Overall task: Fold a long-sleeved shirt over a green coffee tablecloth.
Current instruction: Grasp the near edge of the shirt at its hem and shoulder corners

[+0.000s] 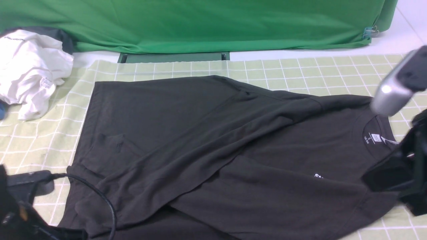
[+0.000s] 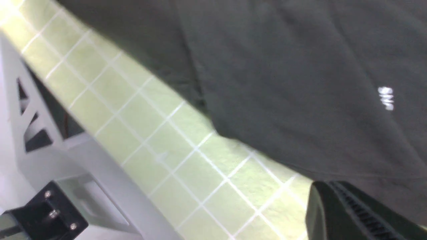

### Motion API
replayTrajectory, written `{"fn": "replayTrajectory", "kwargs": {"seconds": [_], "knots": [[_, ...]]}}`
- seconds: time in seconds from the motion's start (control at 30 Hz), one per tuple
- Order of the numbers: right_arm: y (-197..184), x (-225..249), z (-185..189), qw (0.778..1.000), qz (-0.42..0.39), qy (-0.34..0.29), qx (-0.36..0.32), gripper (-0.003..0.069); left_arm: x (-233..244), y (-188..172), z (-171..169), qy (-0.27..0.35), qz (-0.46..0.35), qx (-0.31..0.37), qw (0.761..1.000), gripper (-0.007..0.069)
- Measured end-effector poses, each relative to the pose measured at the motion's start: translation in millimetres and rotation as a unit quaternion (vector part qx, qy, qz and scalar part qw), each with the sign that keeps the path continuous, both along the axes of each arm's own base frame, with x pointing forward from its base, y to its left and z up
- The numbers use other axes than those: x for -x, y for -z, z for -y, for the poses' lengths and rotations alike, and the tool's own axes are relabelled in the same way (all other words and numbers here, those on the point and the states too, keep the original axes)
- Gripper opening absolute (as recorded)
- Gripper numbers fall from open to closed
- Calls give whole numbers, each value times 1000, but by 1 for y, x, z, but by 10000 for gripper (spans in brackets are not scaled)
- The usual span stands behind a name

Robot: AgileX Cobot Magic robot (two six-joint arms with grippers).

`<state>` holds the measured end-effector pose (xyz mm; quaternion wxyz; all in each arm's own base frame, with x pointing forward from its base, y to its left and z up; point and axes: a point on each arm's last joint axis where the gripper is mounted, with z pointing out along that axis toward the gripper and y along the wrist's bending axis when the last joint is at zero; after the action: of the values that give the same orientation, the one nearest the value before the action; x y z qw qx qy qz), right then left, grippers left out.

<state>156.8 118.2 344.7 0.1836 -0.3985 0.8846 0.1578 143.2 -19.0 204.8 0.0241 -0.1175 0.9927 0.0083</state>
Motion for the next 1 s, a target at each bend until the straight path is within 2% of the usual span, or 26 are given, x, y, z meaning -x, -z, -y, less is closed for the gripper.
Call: {"fn": "replayTrajectory", "kwargs": {"seconds": [0.13, 0.43, 0.53, 0.67, 0.77, 0.87, 1.0], "knots": [[3, 1, -15, 1000, 7, -29, -5, 8, 1, -5, -7, -9, 26, -7, 1000, 13], [1, 6, -33, 997, 37, -59, -29, 8, -12, 8, -40, -71, 19, 19, 997, 14], [1, 5, -34, 997, 41, -58, -32, 8, -15, 8, -43, -44, 29, 16, 998, 32], [0, 4, -34, 997, 50, -56, -36, 8, -16, 8, -41, -18, 37, 17, 999, 127], [-1, 3, -35, 996, 57, -53, -40, 9, -18, 8, -38, 8, 42, 17, 999, 251], [-1, 2, -35, 996, 60, -52, -42, 9, -22, 13, -32, 50, 34, 25, 998, 413], [-1, 1, -36, 996, 67, -50, -43, 10, -28, 26, -27, 69, -1, 29, 997, 538]]}}
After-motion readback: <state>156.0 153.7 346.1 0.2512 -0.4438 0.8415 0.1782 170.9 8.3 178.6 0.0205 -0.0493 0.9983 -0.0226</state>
